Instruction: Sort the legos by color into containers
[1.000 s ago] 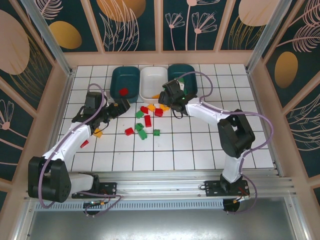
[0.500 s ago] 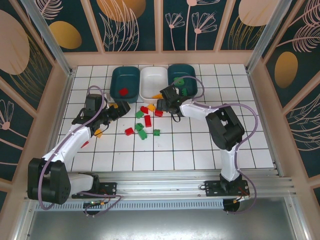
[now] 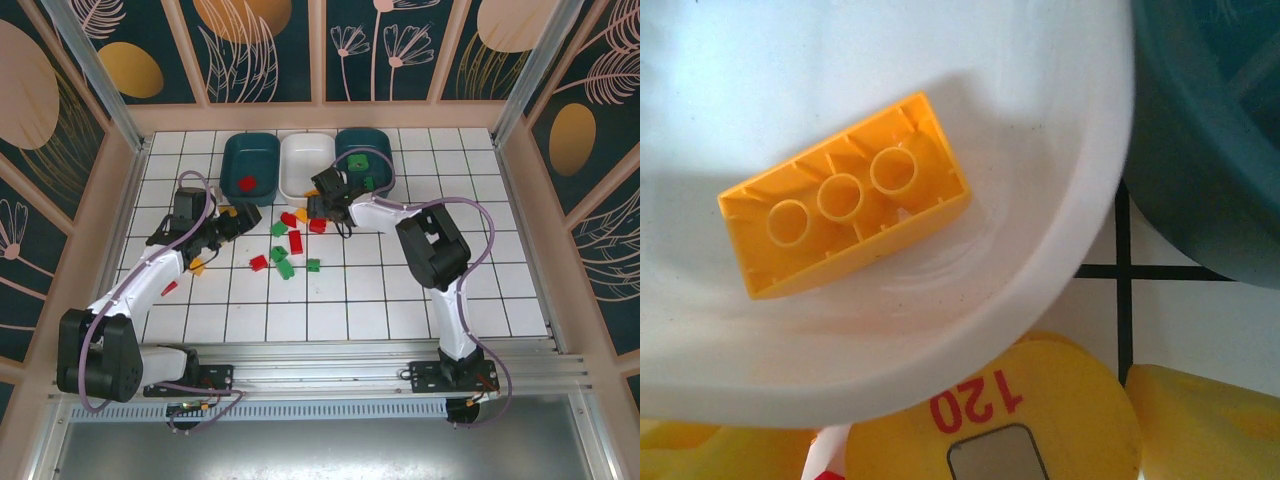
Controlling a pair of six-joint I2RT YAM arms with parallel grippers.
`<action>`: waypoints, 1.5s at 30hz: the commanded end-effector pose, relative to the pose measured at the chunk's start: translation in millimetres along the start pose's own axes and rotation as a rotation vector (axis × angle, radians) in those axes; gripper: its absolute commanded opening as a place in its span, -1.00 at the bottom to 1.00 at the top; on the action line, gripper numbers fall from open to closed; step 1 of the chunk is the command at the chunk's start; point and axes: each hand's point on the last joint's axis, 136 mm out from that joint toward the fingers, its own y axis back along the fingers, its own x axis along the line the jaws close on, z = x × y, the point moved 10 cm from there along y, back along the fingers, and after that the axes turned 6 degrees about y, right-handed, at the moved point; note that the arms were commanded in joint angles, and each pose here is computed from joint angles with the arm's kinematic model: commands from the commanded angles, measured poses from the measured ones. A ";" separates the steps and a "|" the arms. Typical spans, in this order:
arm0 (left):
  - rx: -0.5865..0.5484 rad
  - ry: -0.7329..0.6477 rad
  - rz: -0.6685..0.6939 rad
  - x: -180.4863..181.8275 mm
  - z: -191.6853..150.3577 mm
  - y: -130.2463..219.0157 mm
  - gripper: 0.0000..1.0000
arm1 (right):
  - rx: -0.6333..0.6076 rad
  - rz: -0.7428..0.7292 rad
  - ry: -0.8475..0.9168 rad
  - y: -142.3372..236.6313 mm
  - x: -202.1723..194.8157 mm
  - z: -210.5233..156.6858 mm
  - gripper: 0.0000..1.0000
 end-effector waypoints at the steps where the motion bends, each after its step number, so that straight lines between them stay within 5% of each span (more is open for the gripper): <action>1: -0.022 -0.007 -0.018 -9.1 8.5 6.1 0.97 | -0.005 -0.032 0.003 -7.0 -1.2 2.0 0.55; 13: -0.028 -0.021 -0.010 -11.8 10.5 9.3 0.97 | -0.026 -0.032 0.009 0.1 -5.6 -3.8 0.01; 33: -0.059 -0.032 -0.028 -12.9 1.6 29.6 0.97 | -0.249 0.025 0.000 109.7 -14.6 17.3 -0.04; 45: 0.052 -0.015 -0.005 -7.3 17.1 -20.5 0.97 | -0.210 0.170 0.086 47.4 16.3 92.2 -0.02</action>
